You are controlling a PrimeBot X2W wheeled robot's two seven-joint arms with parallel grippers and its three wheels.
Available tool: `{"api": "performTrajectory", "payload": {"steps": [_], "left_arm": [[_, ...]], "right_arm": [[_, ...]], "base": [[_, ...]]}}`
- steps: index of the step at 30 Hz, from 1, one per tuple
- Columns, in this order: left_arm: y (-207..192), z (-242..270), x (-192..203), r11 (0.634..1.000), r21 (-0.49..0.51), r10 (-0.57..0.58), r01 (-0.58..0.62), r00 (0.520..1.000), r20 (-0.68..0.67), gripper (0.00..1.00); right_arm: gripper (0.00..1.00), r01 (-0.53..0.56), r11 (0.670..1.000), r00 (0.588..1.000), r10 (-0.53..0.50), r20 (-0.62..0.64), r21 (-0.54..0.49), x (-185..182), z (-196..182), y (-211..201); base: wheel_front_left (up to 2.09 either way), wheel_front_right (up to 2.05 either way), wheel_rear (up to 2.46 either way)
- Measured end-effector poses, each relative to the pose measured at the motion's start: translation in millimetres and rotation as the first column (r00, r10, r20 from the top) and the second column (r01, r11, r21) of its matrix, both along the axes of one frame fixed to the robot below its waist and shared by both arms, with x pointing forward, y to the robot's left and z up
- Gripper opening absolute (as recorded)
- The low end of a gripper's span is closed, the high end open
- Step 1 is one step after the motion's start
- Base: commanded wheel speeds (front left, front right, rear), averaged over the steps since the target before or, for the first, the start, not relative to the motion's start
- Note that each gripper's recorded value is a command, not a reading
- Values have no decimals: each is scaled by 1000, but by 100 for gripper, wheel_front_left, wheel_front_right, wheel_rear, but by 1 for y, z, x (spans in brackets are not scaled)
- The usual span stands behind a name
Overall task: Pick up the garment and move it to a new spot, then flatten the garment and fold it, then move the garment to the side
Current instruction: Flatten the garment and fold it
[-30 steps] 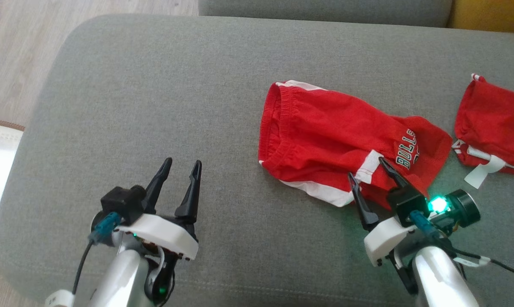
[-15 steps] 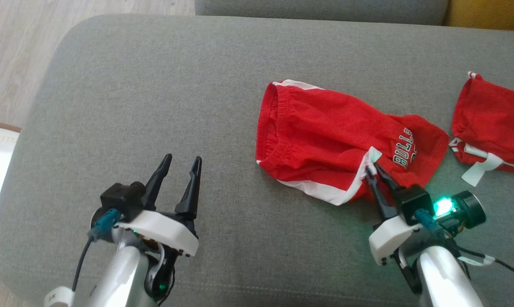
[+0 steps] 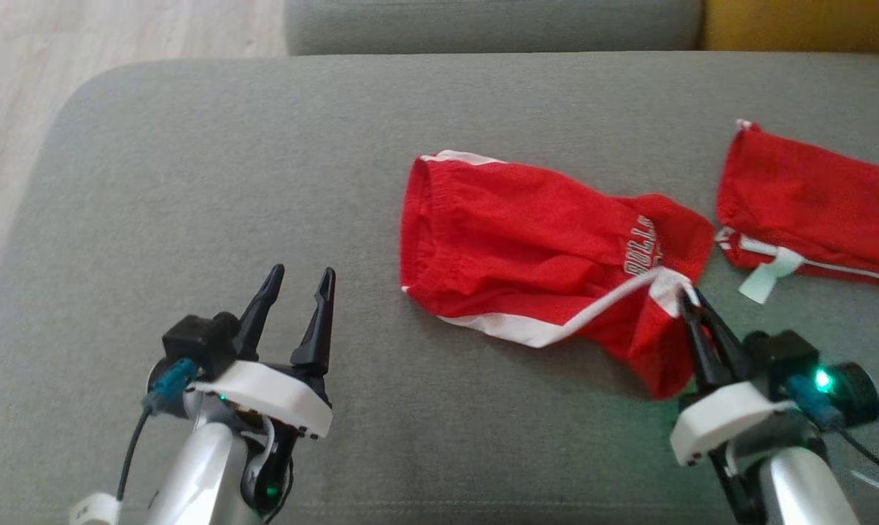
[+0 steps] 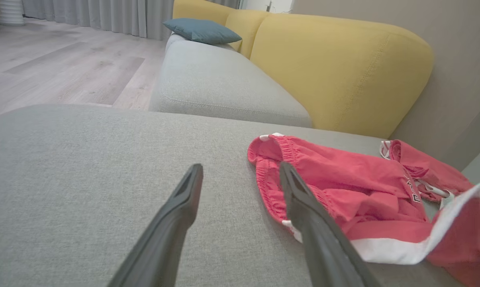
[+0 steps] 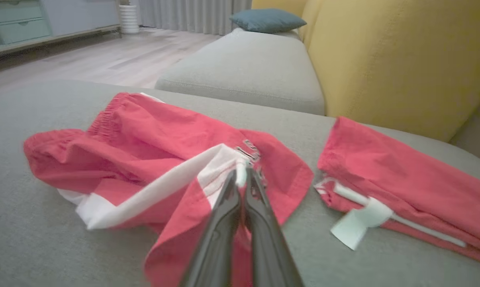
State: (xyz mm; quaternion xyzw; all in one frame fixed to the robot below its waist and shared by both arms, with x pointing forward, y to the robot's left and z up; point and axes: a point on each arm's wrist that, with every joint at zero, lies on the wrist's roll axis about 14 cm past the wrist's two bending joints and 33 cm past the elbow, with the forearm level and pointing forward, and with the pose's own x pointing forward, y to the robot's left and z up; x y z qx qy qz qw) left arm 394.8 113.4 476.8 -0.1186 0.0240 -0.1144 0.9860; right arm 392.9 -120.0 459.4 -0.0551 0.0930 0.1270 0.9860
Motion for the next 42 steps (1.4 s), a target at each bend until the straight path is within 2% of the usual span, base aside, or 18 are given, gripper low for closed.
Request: {"api": "performTrajectory", "payload": {"steps": [4, 7, 11, 13, 19, 28, 38, 42], "left_arm": [[-17, -3, 2, 998, 15, -56, 56, 998, -5, 100], [-43, -18, -5, 986, 51, -155, 158, 987, -51, 100], [-78, -47, -24, 925, 136, -333, 354, 931, -151, 100], [-78, -54, -23, 898, 181, -373, 402, 912, -174, 100], [-84, -61, -7, 844, 247, -439, 476, 877, -194, 100], [-105, -78, -8, 775, 266, -521, 573, 818, -244, 100], [-111, -84, 3, 751, 281, -541, 597, 801, -256, 100], [-120, -87, 2, 723, 290, -569, 627, 779, -264, 100]], "right_arm": [[0, 91, 996, 995, -91, -42, -12, -12, -6, -30], [0, 145, 989, 987, -146, -66, -21, -18, -9, -48], [0, 188, 982, 978, -190, -89, -27, -22, -15, -63], [0, 197, 980, 975, -199, -99, -29, -21, -18, -66], [0, 216, 976, 971, -216, -100, -16, -10, -18, -71], [0, 225, 974, 964, -225, -140, -17, -12, -31, -74], [0, 221, 975, 965, -221, -140, -17, -6, -33, -73], [0, 221, 975, 965, -222, -142, -19, -5, -35, -74]], "base": [[0, 0, 0], [0, 0, 0], [0, 0, 0], [0, 0, 0], [0, 0, 0], [0, 0, 0], [0, 0, 0], [0, 0, 0]]}}
